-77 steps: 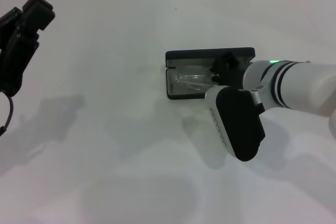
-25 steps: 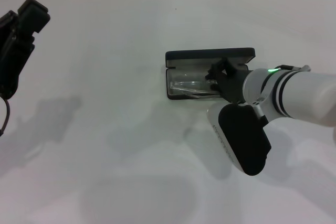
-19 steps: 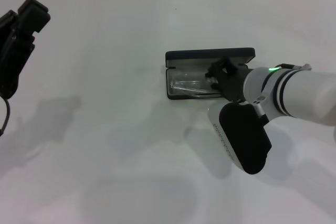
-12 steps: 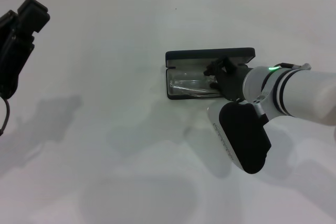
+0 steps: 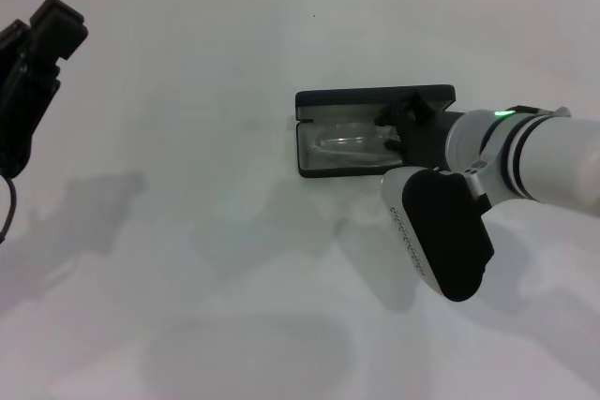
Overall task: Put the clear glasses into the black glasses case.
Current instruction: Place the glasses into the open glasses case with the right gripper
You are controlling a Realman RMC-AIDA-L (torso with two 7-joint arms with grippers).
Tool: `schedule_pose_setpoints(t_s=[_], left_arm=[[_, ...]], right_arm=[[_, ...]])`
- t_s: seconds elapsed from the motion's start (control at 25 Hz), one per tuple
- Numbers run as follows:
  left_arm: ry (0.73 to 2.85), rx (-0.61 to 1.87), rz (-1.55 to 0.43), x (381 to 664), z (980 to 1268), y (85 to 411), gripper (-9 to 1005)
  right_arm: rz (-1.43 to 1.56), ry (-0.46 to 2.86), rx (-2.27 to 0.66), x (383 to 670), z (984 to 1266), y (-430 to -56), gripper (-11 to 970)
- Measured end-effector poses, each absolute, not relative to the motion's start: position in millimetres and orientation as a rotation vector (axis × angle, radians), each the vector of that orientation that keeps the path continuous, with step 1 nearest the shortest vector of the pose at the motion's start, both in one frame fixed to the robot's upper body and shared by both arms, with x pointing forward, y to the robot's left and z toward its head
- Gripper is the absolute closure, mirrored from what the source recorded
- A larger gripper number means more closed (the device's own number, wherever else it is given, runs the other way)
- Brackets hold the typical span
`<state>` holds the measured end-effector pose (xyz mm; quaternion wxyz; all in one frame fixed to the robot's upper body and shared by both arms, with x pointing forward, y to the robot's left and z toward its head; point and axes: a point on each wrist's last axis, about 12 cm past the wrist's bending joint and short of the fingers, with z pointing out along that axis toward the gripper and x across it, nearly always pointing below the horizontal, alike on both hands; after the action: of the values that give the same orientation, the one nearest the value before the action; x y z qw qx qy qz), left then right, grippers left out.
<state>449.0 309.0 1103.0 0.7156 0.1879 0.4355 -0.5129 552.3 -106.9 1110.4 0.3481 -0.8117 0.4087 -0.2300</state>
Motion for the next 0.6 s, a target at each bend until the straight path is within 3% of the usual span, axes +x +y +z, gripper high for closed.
schedule_pose_setpoints(t_s=[0.6], left_arm=[[0.966,0.408,-1.139,447,1101,308,898]], right_arm=[[-0.564,1.150,-2.048,550,1122,-111,700]])
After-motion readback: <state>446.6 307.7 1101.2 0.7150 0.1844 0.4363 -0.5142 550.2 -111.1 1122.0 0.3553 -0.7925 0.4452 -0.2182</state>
